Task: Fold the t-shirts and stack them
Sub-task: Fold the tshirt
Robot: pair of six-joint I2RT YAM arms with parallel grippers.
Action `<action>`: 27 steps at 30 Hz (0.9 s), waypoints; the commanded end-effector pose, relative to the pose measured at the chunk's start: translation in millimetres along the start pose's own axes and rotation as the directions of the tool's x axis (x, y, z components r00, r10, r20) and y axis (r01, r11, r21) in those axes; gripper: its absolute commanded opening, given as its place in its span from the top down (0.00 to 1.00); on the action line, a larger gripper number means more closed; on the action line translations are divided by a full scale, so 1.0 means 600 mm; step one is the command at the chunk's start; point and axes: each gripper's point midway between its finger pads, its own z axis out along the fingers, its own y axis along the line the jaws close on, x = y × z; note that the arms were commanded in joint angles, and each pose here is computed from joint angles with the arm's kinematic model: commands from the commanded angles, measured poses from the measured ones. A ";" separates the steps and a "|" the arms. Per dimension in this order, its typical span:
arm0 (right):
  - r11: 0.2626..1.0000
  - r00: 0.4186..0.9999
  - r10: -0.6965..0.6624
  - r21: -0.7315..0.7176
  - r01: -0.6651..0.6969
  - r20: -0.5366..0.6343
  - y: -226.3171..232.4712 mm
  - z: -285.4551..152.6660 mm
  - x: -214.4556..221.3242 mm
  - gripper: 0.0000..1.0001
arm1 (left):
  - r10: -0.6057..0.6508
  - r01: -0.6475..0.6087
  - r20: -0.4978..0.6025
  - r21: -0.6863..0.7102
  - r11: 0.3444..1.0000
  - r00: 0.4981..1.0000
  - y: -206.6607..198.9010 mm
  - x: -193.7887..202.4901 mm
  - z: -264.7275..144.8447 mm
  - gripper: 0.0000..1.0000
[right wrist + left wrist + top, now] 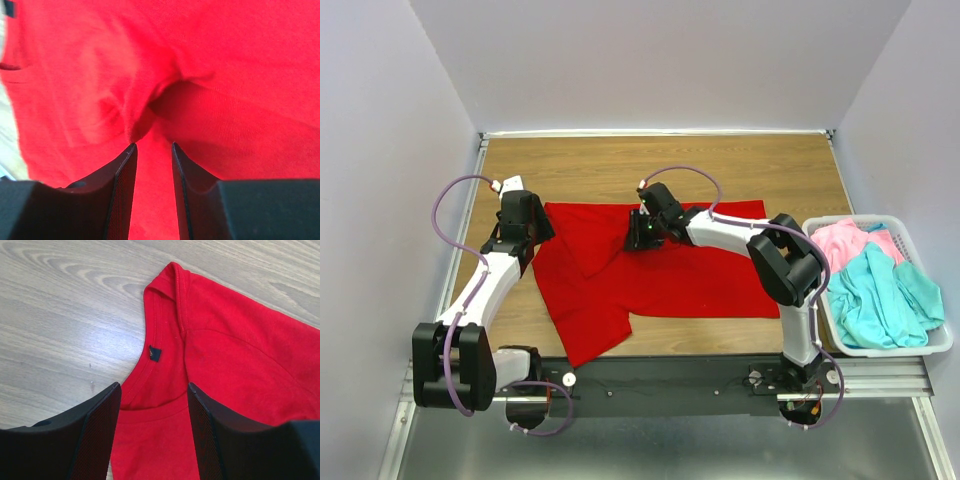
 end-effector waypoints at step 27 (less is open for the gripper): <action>0.989 0.993 0.004 -0.147 0.013 0.114 0.049 -0.005 -0.031 0.58 | 0.012 -0.012 -0.004 0.024 1.000 1.000 -0.011 -0.006 0.004 0.37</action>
